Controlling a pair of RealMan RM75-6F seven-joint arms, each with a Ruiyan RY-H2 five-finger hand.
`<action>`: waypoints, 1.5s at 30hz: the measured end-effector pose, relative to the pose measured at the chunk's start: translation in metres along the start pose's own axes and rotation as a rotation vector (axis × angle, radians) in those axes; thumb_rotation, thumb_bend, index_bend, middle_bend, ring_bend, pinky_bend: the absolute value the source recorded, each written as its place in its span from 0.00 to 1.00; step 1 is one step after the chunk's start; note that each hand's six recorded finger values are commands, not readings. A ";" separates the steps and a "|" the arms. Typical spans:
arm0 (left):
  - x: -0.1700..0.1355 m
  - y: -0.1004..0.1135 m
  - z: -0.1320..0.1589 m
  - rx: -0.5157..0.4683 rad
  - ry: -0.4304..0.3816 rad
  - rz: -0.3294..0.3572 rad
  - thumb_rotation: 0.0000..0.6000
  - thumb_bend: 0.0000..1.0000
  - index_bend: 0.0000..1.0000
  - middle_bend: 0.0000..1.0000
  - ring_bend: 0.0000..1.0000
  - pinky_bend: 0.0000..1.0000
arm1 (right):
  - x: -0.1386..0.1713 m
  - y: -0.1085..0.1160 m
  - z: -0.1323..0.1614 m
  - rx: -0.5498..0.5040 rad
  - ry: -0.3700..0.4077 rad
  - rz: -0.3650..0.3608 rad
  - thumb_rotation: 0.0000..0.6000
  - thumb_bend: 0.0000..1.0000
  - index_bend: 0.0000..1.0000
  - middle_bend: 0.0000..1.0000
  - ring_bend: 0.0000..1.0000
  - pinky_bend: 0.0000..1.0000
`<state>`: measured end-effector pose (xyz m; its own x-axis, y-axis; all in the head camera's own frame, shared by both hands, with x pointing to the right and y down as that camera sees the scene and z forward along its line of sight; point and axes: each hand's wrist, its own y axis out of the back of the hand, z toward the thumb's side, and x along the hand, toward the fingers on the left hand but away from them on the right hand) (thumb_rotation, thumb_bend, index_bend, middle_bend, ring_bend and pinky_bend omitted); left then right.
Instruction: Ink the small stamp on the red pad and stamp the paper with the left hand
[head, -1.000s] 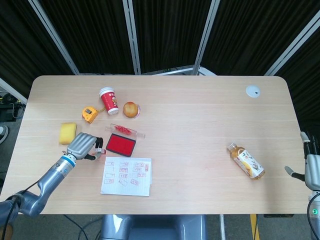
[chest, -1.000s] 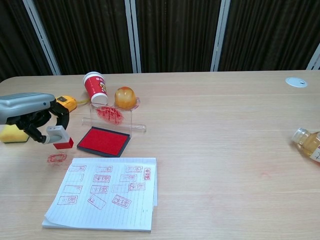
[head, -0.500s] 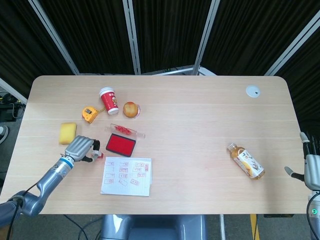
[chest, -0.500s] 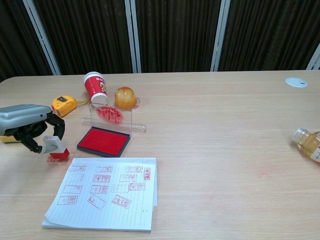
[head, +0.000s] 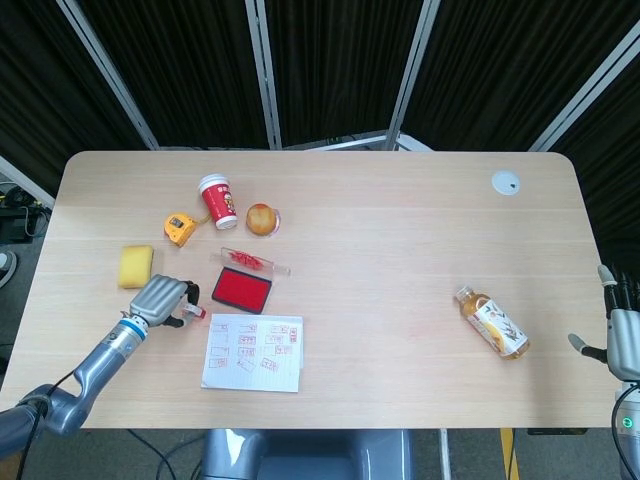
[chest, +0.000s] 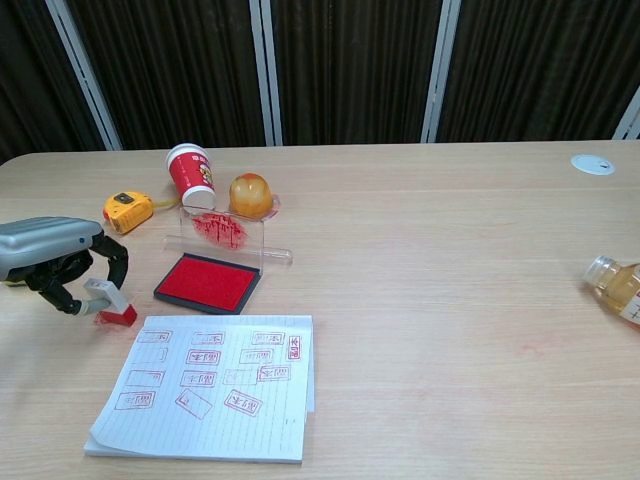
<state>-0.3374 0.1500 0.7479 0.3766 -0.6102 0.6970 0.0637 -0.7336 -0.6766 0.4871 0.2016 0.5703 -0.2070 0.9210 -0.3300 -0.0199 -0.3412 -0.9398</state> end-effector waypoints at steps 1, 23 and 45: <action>0.000 0.000 0.000 0.006 0.000 0.000 1.00 0.40 0.55 0.44 0.76 0.81 | 0.000 0.000 0.000 0.000 0.000 0.000 1.00 0.00 0.00 0.00 0.00 0.00; -0.005 0.001 0.002 0.059 -0.005 0.002 1.00 0.23 0.41 0.40 0.76 0.81 | 0.000 0.000 0.000 0.001 0.001 0.001 1.00 0.00 0.00 0.00 0.00 0.00; -0.065 0.071 -0.001 0.002 -0.012 0.255 1.00 0.00 0.12 0.11 0.42 0.42 | 0.008 0.013 0.007 -0.051 0.037 -0.025 1.00 0.00 0.00 0.00 0.00 0.00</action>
<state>-0.3581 0.1377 0.6544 0.3916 -0.7720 0.5007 -0.0329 -0.5555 -0.8308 0.4789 0.2029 0.5562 -0.1710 0.9358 -0.3082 0.0255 -0.3085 -0.9509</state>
